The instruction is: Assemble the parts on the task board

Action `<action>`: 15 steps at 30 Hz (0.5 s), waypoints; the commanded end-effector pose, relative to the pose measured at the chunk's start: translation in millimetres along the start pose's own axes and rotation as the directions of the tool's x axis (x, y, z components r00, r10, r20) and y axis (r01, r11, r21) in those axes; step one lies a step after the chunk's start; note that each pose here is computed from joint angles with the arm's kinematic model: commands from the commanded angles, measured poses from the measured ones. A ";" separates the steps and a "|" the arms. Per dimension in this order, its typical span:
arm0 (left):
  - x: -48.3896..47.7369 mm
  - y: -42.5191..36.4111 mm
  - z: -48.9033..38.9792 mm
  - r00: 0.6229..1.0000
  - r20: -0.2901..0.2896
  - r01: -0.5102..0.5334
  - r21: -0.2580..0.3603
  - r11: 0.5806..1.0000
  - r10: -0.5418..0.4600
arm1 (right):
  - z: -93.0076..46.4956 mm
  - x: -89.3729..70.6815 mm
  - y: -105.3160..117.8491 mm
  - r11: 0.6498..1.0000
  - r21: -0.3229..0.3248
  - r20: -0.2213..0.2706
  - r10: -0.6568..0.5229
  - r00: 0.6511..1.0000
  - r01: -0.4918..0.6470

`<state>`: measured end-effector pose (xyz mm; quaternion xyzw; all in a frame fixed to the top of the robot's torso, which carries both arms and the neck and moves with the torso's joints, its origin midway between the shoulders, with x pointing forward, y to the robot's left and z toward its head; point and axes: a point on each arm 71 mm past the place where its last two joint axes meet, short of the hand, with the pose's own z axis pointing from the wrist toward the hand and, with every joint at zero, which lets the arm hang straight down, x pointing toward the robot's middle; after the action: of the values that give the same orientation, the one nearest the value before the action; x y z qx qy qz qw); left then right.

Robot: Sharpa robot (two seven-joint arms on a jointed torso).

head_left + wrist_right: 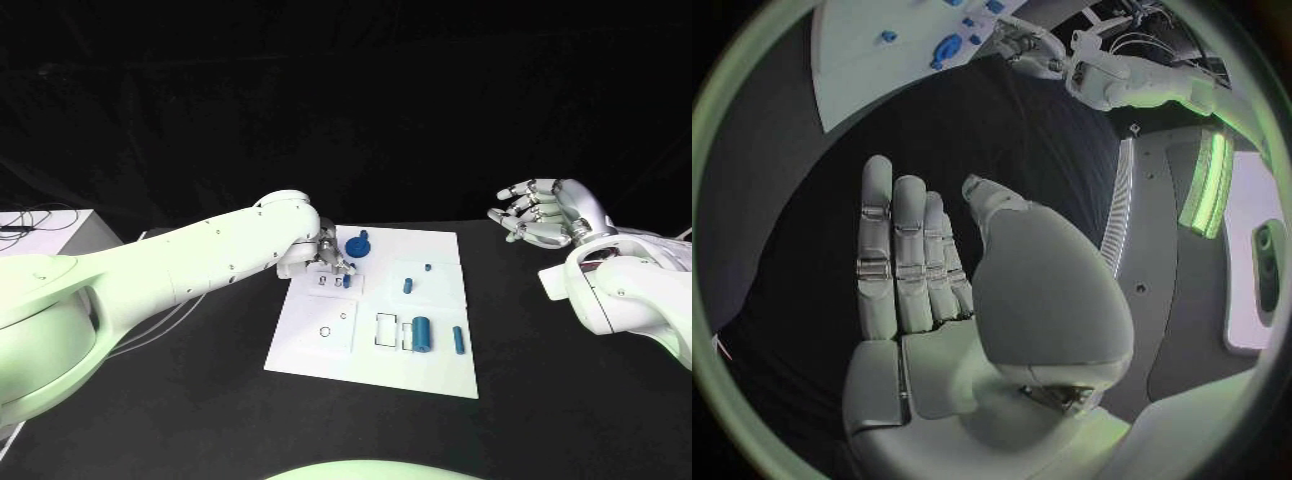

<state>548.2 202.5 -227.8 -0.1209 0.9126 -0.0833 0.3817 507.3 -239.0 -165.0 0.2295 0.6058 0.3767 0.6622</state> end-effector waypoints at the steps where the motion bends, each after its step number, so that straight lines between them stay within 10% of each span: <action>1: 1.3 -3.8 0.0 1.000 -0.013 -0.017 0.002 1.000 0.017 | 0.2 1.3 0.9 1.000 -0.011 -0.014 -0.001 1.000 0.001; 15: 8.6 -10.9 4.1 0.999 -0.044 0.001 0.012 1.000 -0.001 | 0.8 3.8 0.7 1.000 -0.021 -0.013 -0.016 1.000 0.016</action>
<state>547.7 191.3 -233.3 -0.1168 0.9164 -0.0864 0.3729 508.3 -237.7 -166.9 0.2272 0.6067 0.3758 0.6626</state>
